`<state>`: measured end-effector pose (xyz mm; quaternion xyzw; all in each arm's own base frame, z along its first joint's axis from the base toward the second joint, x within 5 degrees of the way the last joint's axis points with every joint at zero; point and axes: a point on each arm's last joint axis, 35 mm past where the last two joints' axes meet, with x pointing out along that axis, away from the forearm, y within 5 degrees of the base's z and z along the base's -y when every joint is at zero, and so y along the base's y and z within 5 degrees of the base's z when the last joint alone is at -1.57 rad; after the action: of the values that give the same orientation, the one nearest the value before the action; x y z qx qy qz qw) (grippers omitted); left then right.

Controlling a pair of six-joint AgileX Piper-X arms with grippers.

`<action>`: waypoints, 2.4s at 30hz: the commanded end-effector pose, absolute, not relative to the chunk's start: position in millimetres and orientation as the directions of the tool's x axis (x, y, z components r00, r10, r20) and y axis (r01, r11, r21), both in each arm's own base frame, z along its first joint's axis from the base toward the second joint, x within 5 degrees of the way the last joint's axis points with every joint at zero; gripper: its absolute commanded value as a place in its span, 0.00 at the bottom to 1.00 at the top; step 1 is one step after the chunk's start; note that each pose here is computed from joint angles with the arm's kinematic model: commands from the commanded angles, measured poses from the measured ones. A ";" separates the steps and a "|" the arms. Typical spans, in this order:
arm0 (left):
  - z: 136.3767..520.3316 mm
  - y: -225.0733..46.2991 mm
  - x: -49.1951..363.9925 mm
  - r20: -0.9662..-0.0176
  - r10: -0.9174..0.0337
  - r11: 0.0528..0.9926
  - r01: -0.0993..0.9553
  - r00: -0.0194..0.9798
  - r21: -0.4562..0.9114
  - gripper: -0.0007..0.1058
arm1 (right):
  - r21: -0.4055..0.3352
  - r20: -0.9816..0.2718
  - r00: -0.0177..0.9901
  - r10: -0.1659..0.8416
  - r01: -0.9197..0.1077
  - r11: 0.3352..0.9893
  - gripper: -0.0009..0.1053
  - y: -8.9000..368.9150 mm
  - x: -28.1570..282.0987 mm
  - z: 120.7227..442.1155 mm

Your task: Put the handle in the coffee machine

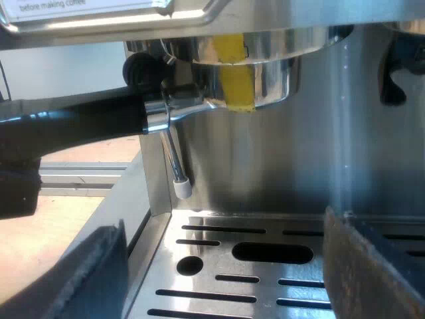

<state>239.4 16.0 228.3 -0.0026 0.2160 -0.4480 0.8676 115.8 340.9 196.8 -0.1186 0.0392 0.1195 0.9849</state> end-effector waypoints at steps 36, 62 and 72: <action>260.3 16.0 235.9 -0.224 -0.855 0.505 0.848 0.467 -0.163 0.01 | -0.284 -0.173 0.960 0.219 -0.261 0.923 0.59 335.6 149.7 166.4; 266.9 16.4 237.6 -0.224 -0.856 0.505 0.847 0.466 -0.167 0.01 | -0.281 -0.040 0.991 0.127 -0.133 0.951 0.25 367.5 238.5 161.6; 266.9 16.4 237.6 -0.224 -0.856 0.505 0.847 0.466 -0.167 0.01 | -0.242 -0.010 0.997 0.072 -0.073 0.968 0.25 366.6 249.7 171.2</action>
<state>235.8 14.7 238.0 -0.0283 0.2179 -0.4540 0.8635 248.1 365.9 170.1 -0.1221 0.0032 0.0399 0.9917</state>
